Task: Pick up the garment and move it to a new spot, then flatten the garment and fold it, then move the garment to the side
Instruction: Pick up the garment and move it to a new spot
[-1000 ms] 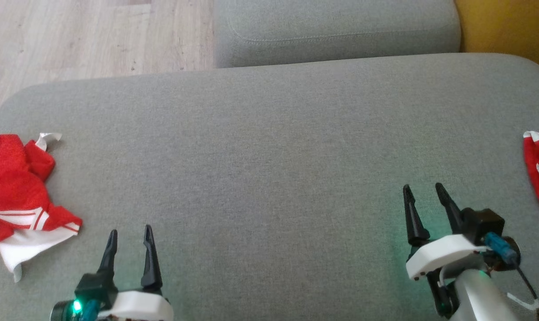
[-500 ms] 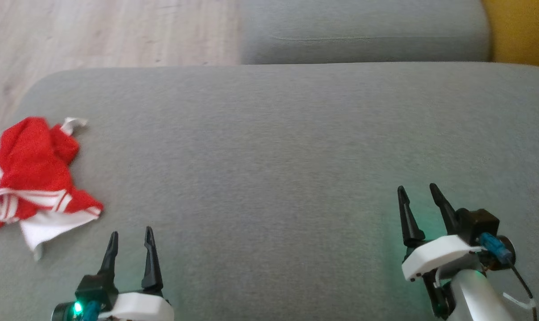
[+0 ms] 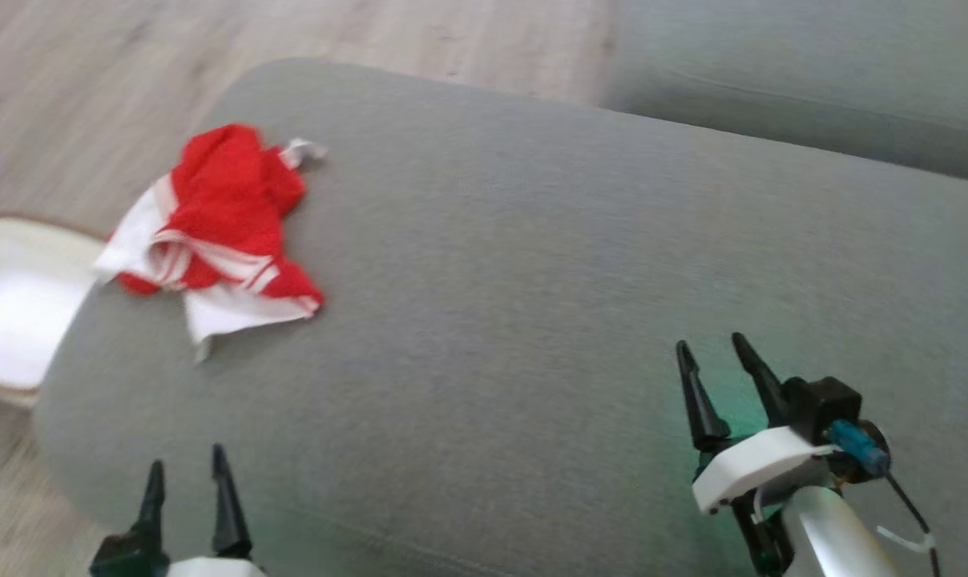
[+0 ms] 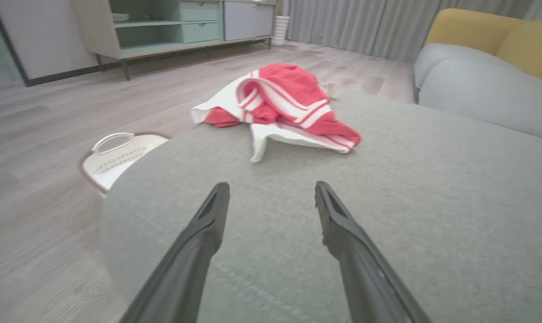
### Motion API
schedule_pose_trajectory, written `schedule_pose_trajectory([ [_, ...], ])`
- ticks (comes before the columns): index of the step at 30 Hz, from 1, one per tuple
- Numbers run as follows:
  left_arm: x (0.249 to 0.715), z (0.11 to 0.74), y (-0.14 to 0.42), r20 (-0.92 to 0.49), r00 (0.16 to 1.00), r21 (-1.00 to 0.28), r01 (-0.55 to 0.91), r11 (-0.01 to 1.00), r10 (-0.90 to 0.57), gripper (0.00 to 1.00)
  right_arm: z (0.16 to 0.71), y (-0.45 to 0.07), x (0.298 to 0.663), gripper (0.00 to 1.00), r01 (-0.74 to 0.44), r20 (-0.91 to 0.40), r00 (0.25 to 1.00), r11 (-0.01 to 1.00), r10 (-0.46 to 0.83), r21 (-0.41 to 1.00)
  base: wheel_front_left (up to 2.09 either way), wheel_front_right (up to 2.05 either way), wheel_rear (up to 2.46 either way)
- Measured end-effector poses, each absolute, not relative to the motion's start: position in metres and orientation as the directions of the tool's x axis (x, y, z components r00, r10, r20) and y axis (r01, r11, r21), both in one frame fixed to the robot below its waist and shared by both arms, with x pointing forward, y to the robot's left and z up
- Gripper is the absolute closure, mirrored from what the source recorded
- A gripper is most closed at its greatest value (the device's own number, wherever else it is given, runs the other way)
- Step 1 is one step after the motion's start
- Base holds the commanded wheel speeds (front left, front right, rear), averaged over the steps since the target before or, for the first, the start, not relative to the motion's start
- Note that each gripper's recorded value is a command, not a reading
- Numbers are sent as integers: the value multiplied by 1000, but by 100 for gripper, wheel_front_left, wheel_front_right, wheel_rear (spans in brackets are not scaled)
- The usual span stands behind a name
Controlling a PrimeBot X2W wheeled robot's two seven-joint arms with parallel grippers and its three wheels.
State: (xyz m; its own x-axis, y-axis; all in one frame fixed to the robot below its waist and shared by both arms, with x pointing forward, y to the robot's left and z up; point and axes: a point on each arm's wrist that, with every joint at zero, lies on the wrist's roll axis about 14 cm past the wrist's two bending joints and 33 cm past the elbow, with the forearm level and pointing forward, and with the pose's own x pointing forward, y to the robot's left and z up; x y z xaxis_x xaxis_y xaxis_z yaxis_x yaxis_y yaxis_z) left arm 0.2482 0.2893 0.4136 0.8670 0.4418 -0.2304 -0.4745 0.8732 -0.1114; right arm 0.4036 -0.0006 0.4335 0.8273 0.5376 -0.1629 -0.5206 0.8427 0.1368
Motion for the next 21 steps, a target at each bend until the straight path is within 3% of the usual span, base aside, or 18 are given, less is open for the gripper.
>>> schedule_pose_trajectory([
  [5, 212, 411, 322, -240, 792, -104, -596, 796, 561, 0, 431, 37, 396, 0, -609, -166, 760, 778, 628, 152, 0, 0, 0],
  [10, 198, 413, 340, -235, 760, -108, -641, 760, 607, 0, 428, 46, 392, 0, -629, -174, 740, 760, 650, 162, 0, 0, 0],
  [21, 300, 531, 383, 132, 817, -128, -548, 827, 562, 0, 422, 24, 416, 0, -569, -167, 787, 804, 594, 175, 0, 0, 0],
])
